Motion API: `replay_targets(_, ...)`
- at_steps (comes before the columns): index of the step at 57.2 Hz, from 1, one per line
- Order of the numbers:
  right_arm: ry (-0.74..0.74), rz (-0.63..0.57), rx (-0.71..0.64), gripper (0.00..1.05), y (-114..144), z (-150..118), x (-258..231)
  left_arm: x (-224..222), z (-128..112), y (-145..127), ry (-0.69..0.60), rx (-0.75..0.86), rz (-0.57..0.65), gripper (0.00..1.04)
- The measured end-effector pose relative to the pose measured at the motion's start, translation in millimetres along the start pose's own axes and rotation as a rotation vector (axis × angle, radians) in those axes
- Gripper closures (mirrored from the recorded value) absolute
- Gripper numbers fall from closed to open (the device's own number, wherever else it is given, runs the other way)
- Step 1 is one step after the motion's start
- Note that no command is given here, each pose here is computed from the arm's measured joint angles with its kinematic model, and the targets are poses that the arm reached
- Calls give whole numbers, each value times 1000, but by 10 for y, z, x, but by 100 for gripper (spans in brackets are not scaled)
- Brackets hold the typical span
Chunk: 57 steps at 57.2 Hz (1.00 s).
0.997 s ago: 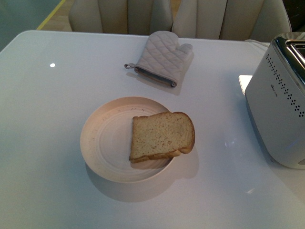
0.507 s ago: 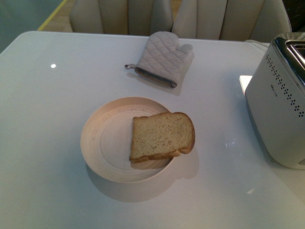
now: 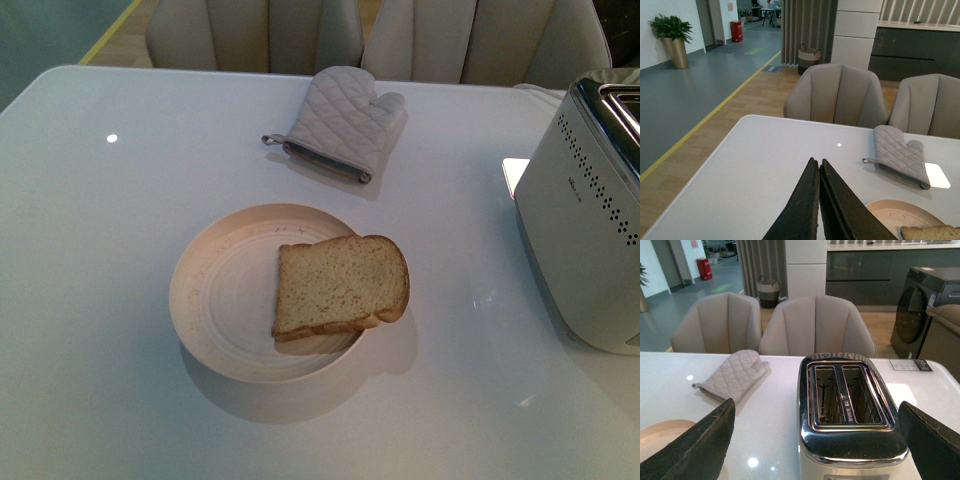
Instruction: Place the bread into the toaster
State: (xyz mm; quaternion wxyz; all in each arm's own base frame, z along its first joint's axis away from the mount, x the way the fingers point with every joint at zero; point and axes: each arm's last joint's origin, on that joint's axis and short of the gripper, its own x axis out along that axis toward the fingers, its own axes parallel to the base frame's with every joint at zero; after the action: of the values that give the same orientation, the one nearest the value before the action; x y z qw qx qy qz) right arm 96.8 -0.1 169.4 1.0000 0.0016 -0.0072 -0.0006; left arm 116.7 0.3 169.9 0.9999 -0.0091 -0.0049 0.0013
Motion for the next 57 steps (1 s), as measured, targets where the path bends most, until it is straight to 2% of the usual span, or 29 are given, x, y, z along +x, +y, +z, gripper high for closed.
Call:
replay_targets(25,0,0,0,9,0,0,0,-91,-2,0,-2,0,0,102)
replay_targets(29,0,0,0,9,0,0,0,-152,-46,0,32,2,0,102)
replay_targets(49,0,0,0,9,0,0,0,-193,-29,0,4,3,0,101)
replay_targets(57,0,0,0,9,0,0,0,-193,-29,0,4,3,0,77)
